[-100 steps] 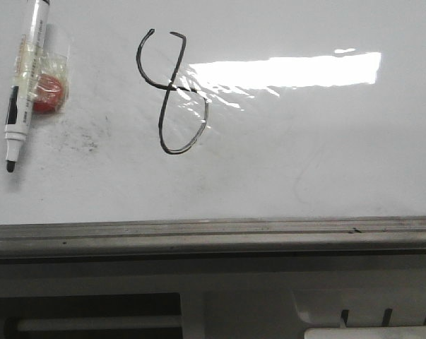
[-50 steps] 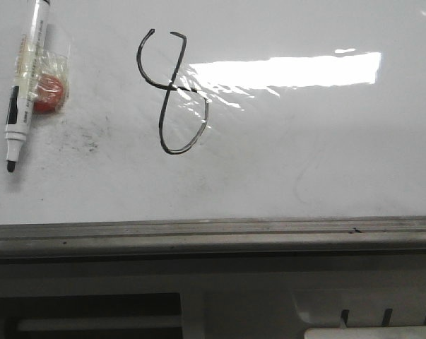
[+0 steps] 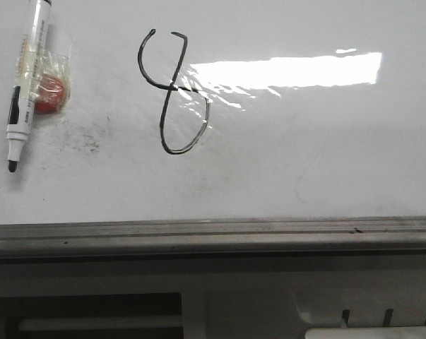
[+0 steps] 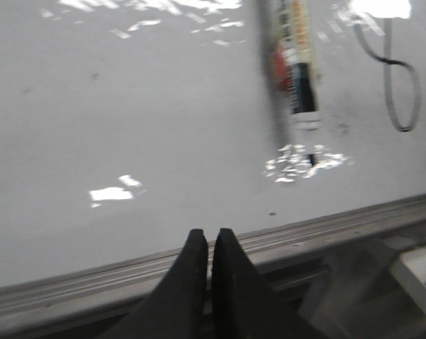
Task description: Write number 8 on whiteboard
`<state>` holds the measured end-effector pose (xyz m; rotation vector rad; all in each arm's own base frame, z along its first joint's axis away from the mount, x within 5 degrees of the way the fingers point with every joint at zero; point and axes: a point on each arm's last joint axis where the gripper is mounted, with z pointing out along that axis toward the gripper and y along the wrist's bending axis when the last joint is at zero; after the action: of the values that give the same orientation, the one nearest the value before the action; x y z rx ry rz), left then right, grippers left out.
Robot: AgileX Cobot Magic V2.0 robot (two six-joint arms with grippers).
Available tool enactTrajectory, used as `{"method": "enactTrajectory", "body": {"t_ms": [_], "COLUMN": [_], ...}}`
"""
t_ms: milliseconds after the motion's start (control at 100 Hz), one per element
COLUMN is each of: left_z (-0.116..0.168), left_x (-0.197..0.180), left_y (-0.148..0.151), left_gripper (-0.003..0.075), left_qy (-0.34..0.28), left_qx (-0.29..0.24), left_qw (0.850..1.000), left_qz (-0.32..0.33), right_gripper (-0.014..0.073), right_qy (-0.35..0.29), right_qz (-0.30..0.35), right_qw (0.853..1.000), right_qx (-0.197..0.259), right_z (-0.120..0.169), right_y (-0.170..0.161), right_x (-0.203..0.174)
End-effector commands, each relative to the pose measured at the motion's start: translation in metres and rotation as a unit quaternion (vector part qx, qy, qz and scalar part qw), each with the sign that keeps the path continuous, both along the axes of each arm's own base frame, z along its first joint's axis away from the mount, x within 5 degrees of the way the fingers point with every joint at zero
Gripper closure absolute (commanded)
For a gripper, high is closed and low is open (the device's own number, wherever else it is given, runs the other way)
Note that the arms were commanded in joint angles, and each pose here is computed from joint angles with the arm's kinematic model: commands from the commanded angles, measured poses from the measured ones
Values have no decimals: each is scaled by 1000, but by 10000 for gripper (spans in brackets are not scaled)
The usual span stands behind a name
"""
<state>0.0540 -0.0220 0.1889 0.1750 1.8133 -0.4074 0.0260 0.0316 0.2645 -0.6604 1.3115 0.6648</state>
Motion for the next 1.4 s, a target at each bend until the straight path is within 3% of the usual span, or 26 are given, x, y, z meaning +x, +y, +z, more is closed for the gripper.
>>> {"method": "enactTrajectory", "body": {"t_ms": [0,100,270,1390], "left_z": [7,-3,-11,-13], "left_x": [2,0,-1,-1], "left_y": [5,13,19,19], "left_gripper": [741,741,741,741], "left_qy": [-46,-62,-15,-6], "left_qx": [-18,-20,-6,-4], "left_qw": [998,992,987,987], "left_qz": [48,107,161,162], "right_gripper": [658,658,658,658], "right_qy": [-45,-45,-45,-46], "right_qz": [-6,-6,-5,-6], "right_qw": [998,998,998,998], "right_qx": [38,38,37,39], "right_z": [15,15,15,7], "right_y": [-5,-5,-5,-3], "right_x": [-4,-4,-4,-2]}}
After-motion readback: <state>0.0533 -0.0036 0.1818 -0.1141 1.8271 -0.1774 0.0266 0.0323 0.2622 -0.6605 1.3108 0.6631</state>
